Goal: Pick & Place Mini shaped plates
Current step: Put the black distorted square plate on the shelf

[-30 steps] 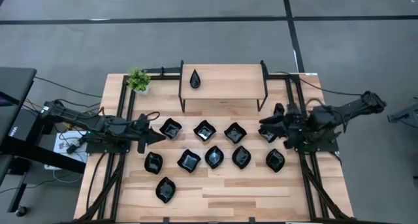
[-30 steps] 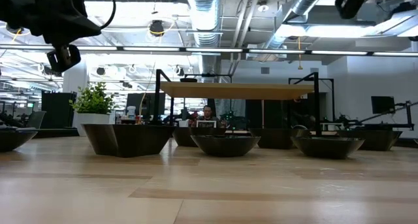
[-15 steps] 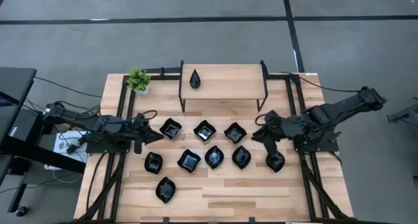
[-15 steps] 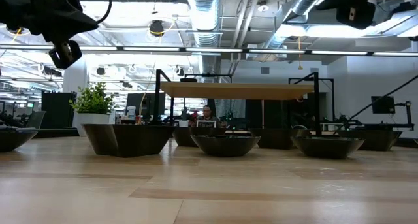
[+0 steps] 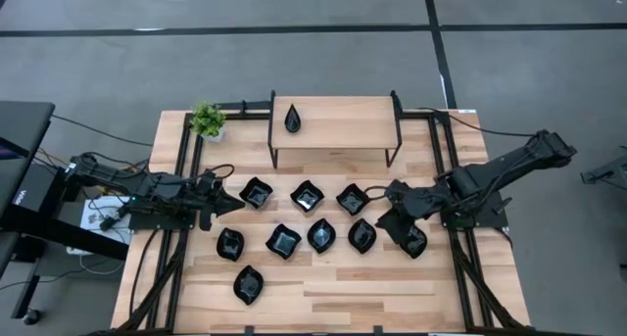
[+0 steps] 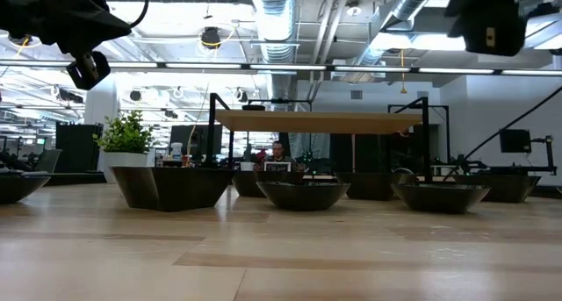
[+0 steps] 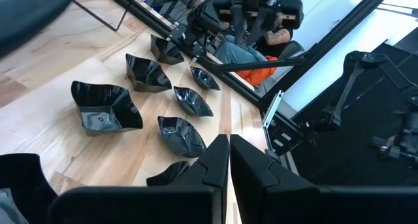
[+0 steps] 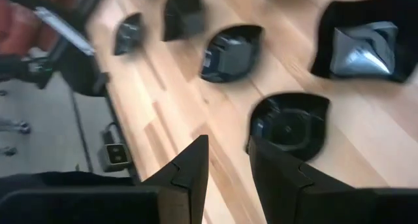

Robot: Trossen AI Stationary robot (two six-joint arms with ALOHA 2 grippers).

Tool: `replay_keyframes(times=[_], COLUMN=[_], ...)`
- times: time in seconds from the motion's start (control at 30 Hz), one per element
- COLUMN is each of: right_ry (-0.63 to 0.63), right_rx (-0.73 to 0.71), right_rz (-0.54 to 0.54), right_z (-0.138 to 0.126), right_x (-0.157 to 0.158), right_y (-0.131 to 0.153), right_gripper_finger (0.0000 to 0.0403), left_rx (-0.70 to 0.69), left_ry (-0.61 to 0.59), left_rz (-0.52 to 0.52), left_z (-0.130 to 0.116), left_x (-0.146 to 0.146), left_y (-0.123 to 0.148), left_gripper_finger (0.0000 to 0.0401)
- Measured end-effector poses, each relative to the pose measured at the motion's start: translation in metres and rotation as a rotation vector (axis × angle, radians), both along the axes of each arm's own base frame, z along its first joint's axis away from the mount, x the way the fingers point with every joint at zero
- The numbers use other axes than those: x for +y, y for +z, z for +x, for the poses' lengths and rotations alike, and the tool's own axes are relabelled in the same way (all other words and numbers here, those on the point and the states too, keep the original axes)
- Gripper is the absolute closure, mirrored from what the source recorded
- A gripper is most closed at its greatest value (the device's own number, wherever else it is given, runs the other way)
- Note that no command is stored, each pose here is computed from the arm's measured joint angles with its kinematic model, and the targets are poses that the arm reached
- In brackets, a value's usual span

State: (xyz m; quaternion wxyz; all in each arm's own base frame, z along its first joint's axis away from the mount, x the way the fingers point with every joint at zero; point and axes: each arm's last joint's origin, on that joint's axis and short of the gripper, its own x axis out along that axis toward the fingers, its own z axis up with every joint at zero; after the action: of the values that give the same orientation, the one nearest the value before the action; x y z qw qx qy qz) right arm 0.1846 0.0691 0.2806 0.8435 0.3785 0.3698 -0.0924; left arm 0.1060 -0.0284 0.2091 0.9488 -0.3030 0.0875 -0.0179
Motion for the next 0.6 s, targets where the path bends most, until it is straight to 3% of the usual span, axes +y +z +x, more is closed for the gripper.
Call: replay_keyframes(times=[0.3, 0.6], right_ry=[-0.089, -0.08], right_rx=[0.22, 0.268], right_rz=[0.043, 0.038], right_z=[0.001, 0.008], right_x=[0.002, 0.005], right_y=[-0.021, -0.03], right_gripper_finger=[0.0296, 0.0296], left_rx=[-0.001, -0.009], left_ry=[0.0, 0.0], left_rz=[0.003, -0.003], left_z=[0.0, 0.0], left_x=[0.0, 0.0], left_y=[0.0, 0.001], left_gripper_finger=[0.0385, 0.0385])
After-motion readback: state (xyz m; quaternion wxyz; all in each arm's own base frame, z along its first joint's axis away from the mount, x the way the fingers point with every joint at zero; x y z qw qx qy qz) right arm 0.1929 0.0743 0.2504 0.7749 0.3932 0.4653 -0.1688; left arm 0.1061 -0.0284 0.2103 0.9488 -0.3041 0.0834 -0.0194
